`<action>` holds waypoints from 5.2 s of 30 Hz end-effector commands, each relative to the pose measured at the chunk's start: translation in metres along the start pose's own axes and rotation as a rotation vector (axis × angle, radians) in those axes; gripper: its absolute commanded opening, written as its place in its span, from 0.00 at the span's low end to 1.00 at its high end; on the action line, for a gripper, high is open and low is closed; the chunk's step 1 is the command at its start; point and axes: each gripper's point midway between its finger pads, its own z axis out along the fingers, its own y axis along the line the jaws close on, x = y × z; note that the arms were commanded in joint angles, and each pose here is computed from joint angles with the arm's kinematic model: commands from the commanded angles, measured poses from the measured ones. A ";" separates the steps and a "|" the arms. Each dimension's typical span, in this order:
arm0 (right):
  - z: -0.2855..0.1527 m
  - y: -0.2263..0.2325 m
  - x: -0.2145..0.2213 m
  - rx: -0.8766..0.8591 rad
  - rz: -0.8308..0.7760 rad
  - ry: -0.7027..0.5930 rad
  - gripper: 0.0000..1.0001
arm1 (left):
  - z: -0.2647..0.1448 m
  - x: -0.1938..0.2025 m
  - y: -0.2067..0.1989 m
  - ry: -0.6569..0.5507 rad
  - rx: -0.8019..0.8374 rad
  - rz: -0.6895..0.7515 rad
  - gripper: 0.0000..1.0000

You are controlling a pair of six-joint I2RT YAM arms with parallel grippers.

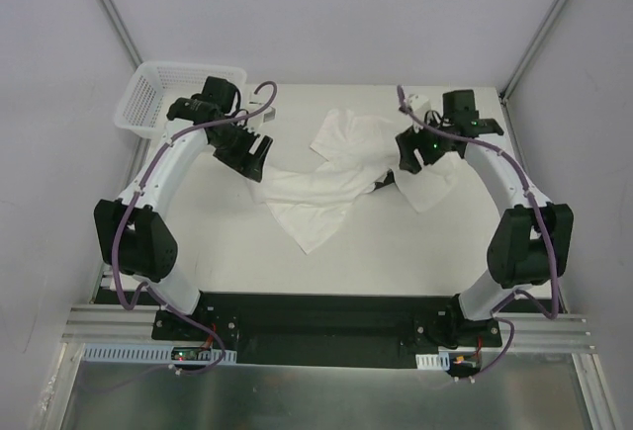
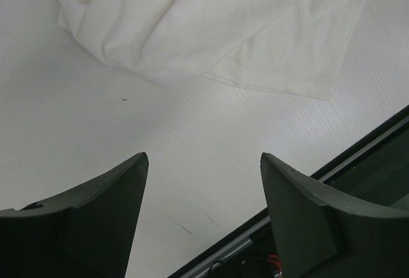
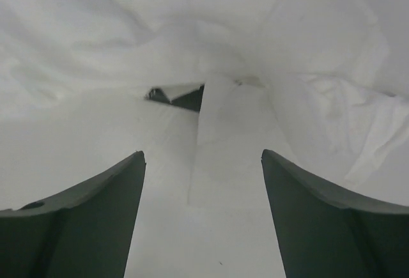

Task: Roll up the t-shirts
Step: Flatten out the T-shirt at the center of the board.

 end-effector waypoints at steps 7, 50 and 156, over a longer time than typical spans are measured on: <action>-0.002 0.030 0.143 -0.388 -0.603 0.290 0.80 | 0.005 0.035 -0.005 0.104 0.005 -0.020 0.72; 0.056 0.020 0.200 -0.662 -0.907 0.444 0.39 | 0.024 0.065 0.019 0.267 -0.060 0.004 0.71; -0.537 0.093 -0.139 1.013 -0.371 -0.953 0.01 | -0.454 -0.117 -0.081 -1.193 -0.804 0.404 0.00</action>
